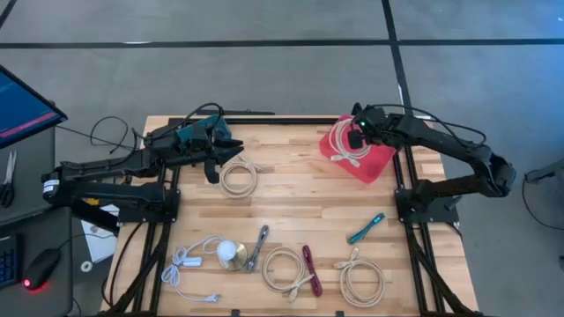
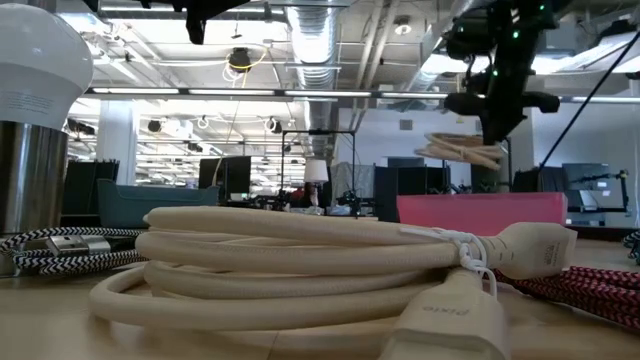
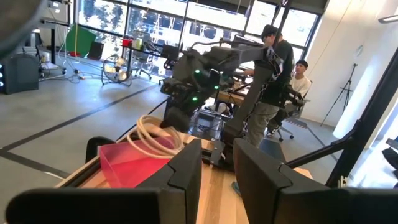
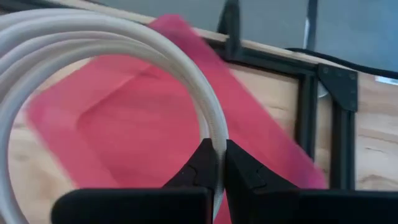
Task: Pick & Place USB Port
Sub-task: Put the white charger cable into pink bin, then put the blue black charger cable into blue bin
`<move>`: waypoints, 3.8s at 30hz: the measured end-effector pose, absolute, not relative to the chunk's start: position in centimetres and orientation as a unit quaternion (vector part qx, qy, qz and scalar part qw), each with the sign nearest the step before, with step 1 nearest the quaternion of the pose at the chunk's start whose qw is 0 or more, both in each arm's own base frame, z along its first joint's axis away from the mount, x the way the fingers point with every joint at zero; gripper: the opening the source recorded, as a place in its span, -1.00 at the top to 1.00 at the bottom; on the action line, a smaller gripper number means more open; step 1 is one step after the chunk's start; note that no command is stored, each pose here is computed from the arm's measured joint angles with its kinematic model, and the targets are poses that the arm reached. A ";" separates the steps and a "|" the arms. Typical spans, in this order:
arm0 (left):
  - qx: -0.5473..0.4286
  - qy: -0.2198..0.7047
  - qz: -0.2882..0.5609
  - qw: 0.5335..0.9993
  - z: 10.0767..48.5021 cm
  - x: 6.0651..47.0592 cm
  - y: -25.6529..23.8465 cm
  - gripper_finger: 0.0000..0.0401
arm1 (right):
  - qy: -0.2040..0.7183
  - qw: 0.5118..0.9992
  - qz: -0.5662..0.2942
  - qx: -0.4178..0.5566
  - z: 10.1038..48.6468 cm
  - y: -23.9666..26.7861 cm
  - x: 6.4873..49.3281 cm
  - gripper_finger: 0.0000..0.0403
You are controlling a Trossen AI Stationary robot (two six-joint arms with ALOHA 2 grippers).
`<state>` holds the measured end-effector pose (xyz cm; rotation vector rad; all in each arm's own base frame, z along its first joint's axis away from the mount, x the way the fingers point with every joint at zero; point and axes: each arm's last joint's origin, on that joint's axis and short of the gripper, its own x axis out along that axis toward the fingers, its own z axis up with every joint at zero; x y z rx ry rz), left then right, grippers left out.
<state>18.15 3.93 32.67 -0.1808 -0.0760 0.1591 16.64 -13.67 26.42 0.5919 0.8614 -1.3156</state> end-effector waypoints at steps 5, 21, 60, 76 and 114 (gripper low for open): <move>-0.091 -0.038 0.079 0.992 32.7 18.2 3.9 0.54 | 0.375 0.646 -0.603 0.279 25.4 -15.4 15.8 0.98; -0.090 -0.038 0.079 0.992 32.7 18.2 3.9 0.54 | 0.436 0.600 -0.597 0.307 21.4 -17.8 16.1 0.98; -0.090 -0.038 0.079 0.992 32.7 18.1 3.9 0.54 | 0.379 0.677 -0.503 0.381 24.1 -16.5 15.9 0.68; -0.090 -0.038 0.079 0.992 32.7 18.2 3.9 0.54 | 0.165 0.852 -0.278 0.412 31.8 -11.6 15.3 0.67; -0.090 -0.038 0.079 0.992 32.7 18.2 3.9 0.54 | 0.078 0.894 0.142 0.418 36.0 -0.2 22.1 0.67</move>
